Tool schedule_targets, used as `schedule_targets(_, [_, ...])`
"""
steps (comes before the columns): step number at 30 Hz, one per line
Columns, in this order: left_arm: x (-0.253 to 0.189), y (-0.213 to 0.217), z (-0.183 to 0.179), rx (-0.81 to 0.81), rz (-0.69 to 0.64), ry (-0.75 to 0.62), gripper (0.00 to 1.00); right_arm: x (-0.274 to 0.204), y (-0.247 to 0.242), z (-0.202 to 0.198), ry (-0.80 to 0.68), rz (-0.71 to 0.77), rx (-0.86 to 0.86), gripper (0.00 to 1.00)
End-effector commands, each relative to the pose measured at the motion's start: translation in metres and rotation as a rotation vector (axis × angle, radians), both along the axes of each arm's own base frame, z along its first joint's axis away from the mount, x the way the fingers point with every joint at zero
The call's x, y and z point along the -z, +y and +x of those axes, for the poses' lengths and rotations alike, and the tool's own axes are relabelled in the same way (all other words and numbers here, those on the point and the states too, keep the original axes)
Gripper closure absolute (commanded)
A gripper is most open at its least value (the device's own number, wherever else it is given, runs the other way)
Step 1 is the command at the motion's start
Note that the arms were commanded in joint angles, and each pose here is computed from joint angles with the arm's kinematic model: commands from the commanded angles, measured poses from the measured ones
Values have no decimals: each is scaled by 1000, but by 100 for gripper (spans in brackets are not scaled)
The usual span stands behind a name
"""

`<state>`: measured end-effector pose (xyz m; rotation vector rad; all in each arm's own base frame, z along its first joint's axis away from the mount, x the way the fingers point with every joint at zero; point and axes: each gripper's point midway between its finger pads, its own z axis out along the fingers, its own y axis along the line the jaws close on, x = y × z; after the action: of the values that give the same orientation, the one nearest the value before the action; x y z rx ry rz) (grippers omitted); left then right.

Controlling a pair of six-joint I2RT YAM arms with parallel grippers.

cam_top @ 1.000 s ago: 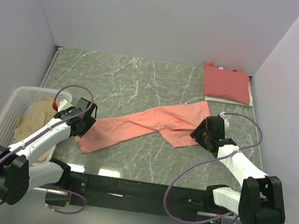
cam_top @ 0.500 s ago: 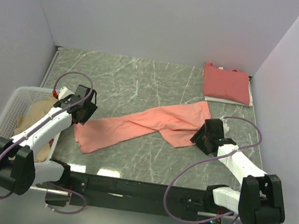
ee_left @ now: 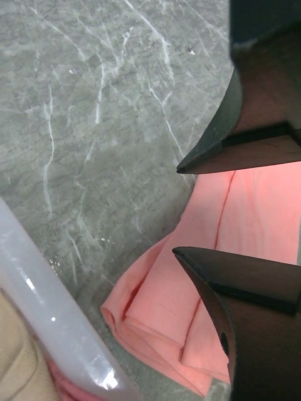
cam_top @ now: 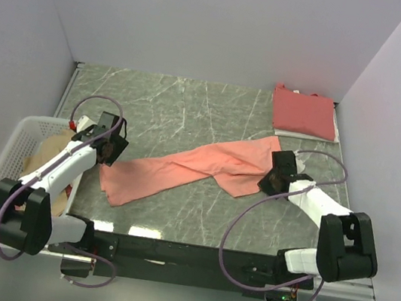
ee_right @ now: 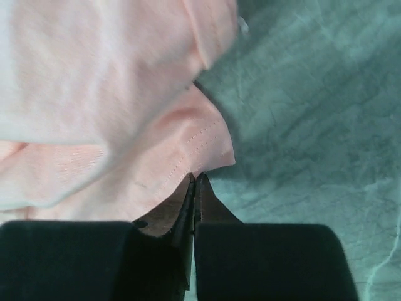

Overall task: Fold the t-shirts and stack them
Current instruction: Flatten the tshirt out

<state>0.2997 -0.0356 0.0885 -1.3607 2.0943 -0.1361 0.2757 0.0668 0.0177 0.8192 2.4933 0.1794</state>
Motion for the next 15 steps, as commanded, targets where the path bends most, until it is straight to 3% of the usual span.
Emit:
schedule_targets(1, [-4, 0, 8, 16, -1, -18, 45, -41, 0, 27, -112, -1, 11, 100])
schedule_targets(9, [7, 0, 4, 30, -4, 10, 49, -126, -39, 23, -282, -68, 63, 100])
schedule_targets(15, [11, 1, -12, 24, -21, 16, 50, -145, -61, 21, -295, -107, 95, 100])
